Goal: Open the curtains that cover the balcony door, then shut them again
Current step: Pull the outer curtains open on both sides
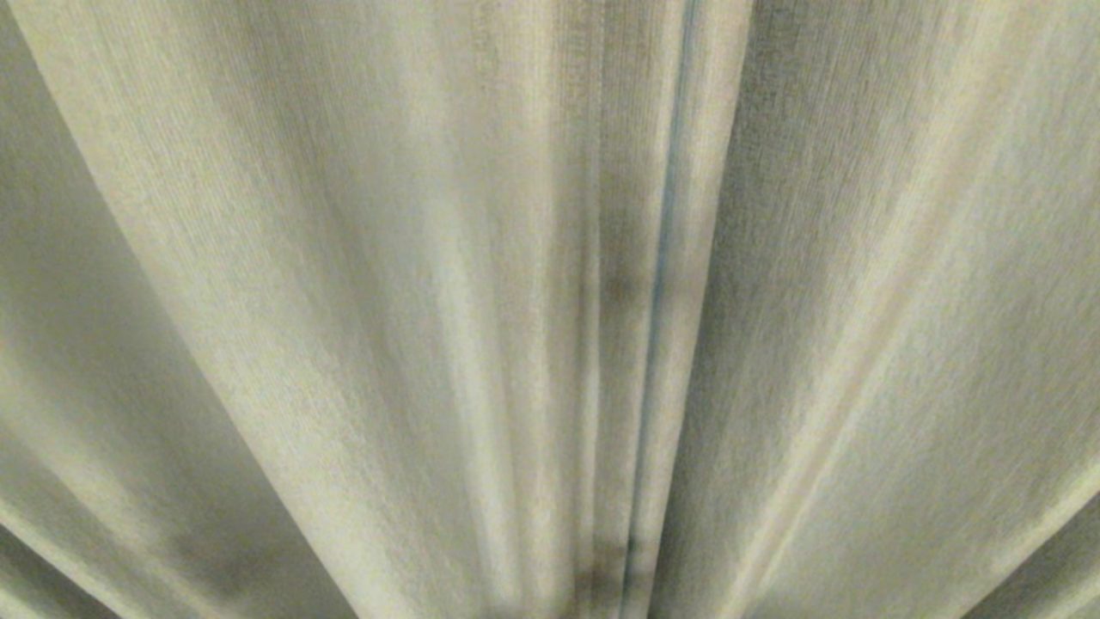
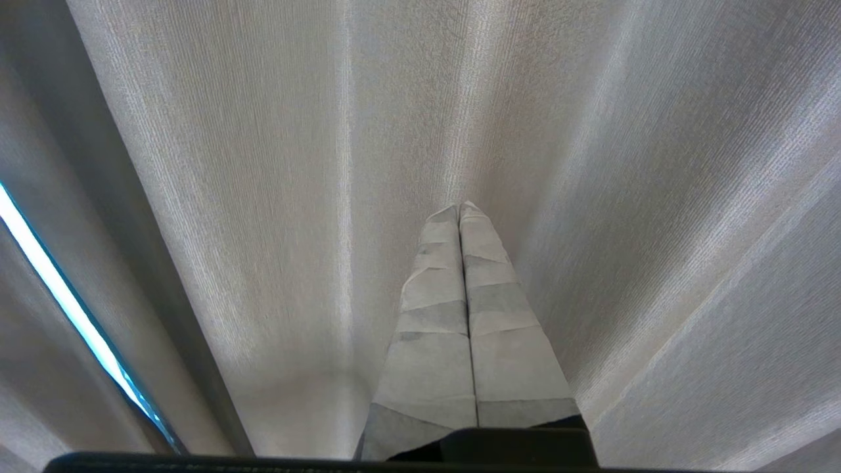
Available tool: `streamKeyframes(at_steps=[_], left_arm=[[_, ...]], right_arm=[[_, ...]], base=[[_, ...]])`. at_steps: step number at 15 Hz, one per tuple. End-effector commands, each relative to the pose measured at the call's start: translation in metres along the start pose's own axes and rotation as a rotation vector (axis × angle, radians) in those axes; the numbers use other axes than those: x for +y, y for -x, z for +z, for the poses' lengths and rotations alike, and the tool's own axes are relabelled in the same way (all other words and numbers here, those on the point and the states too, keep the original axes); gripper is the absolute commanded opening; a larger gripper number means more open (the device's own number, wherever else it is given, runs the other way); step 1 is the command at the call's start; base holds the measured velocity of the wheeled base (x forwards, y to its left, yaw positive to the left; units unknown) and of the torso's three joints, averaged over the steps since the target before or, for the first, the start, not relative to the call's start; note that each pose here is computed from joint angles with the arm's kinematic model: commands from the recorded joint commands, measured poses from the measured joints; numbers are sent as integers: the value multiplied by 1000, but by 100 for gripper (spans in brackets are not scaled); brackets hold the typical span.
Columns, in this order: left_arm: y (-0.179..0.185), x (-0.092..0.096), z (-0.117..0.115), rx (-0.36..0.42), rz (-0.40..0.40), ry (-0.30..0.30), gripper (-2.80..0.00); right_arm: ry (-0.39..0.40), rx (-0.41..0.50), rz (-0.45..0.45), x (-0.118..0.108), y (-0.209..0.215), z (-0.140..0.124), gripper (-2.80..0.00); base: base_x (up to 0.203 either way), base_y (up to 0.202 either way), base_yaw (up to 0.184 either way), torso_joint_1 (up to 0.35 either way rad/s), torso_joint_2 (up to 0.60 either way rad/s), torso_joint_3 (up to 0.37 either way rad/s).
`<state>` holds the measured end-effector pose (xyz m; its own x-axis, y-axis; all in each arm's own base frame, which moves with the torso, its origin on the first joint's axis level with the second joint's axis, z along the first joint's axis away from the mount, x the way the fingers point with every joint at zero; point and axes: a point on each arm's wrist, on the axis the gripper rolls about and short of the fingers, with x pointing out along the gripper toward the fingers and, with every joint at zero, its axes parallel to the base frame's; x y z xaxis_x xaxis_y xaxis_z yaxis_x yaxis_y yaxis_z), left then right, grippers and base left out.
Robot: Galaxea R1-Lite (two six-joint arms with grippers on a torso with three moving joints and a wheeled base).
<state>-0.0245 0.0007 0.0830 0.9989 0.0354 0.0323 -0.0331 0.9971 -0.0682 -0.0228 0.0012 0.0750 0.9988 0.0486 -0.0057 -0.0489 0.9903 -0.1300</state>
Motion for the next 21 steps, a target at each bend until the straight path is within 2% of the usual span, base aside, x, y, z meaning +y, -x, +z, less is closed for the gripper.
streamKeyframes(at_steps=[1,4,10,11,13,18,21], left_arm=[[6,-1,18,-53,-16,5,-280],[12,-3,54,-109,0,6,-280],[-11,-8,145,-114,100,10,-280],[-18,-9,158,-111,112,11,0],[-29,-10,173,-101,117,11,0],[-37,-11,179,-84,120,7,0],[-49,-12,194,-85,122,4,0]], right_arm=[[1,0,1,0,0,0,-280],[1,0,1,0,0,0,-280],[1,-1,0,0,0,0,-280],[1,0,0,0,0,0,-280],[1,0,0,0,0,0,-280],[1,-1,0,0,0,0,-280],[1,0,1,0,0,0,-280]], base=[[0,0,0,0,0,0],[0,0,0,0,0,0],[0,0,0,0,0,0],[0,0,0,0,0,0],[0,0,0,0,0,0],[0,0,0,0,0,0],[0,0,0,0,0,0]])
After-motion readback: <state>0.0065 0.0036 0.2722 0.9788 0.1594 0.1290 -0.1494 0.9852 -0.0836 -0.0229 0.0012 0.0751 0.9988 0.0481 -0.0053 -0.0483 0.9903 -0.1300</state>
